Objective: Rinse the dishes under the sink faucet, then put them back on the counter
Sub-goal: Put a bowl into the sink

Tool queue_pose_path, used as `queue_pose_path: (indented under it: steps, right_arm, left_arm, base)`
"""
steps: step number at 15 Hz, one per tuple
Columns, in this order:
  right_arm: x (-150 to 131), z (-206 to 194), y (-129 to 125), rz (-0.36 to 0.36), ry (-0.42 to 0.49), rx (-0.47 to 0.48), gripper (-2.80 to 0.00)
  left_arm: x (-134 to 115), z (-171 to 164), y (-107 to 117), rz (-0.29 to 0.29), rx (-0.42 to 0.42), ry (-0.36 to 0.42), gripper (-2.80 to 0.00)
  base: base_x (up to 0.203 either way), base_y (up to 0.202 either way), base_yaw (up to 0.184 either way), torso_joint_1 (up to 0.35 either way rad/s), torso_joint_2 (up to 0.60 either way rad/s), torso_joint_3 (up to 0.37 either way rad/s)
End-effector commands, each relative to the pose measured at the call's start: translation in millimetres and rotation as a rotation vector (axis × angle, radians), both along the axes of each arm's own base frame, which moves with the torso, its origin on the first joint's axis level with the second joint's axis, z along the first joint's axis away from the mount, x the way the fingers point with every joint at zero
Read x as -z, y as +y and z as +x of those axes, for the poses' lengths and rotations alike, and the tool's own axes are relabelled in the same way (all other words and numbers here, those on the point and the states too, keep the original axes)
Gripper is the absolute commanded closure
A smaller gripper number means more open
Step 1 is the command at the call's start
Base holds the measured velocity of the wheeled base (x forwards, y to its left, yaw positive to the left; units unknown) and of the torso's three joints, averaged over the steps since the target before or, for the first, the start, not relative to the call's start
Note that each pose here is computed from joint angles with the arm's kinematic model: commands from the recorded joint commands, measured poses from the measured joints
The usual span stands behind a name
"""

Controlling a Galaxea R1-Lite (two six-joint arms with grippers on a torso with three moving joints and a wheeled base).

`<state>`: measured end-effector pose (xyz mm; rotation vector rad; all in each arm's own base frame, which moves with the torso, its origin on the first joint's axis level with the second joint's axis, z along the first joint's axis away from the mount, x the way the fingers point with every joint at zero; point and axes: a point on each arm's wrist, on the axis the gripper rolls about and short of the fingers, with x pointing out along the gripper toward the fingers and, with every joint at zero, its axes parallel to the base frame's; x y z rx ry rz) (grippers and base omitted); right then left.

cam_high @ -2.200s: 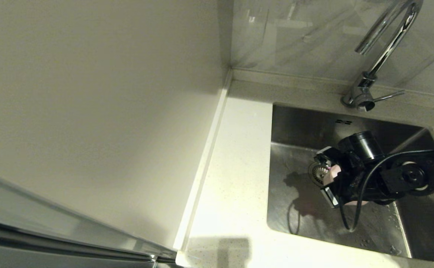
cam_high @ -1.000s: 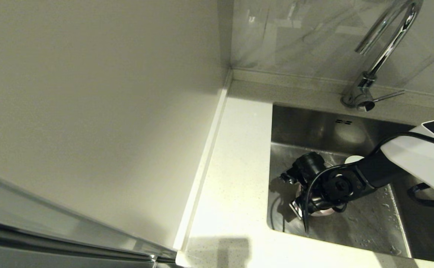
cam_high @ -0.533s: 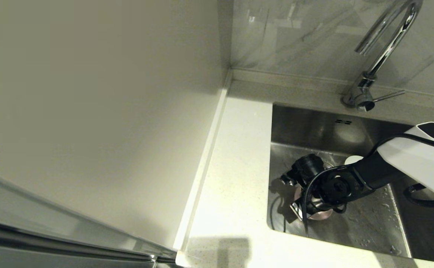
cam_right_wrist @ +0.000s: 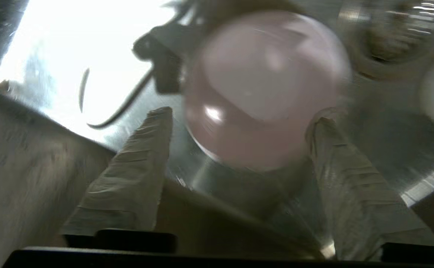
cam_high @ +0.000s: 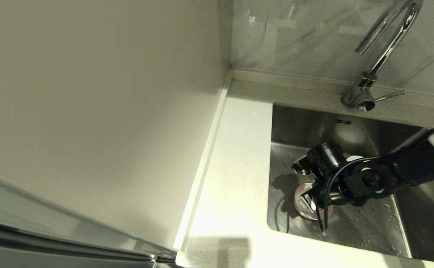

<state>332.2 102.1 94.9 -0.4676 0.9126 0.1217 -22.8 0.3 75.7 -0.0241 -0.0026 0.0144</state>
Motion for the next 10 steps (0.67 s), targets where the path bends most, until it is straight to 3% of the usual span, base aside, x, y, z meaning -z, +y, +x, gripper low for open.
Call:
queue_pose_path:
  steps: [1, 5, 7, 10]
  right_arm:
    - [-52.5, -34.7, -15.4, 0.032, -0.138, 0.022, -2.80]
    - [-109.3, -106.9, -61.6, 0.052, -0.331, 0.116, -2.80]
    - [-121.7, -123.8, -111.4, -0.007, -0.371, 0.288, -2.80]
    - [-138.7, -148.6, -176.2, -0.052, -0.356, 0.471, -2.80]
  left_arm:
    - [0.0, -0.2, 0.0, -0.001, 0.000, -0.004, 0.00]
    - [0.0, -0.2, 0.0, -0.001, -0.001, -0.004, 0.00]
    - [0.0, -0.2, 0.0, -0.001, -0.002, -0.004, 0.00]
    - [0.0, -0.2, 0.0, -0.001, -0.001, -0.004, 0.00]
  base:
    - [0.000, 0.000, 0.000, 0.000, 0.00, 0.000]
    - [0.000, 0.000, 0.000, 0.000, 0.00, 0.000]
    - [0.000, 0.000, 0.000, 0.000, 0.00, 0.000]
    - [0.000, 0.000, 0.000, 0.000, 0.00, 0.000]
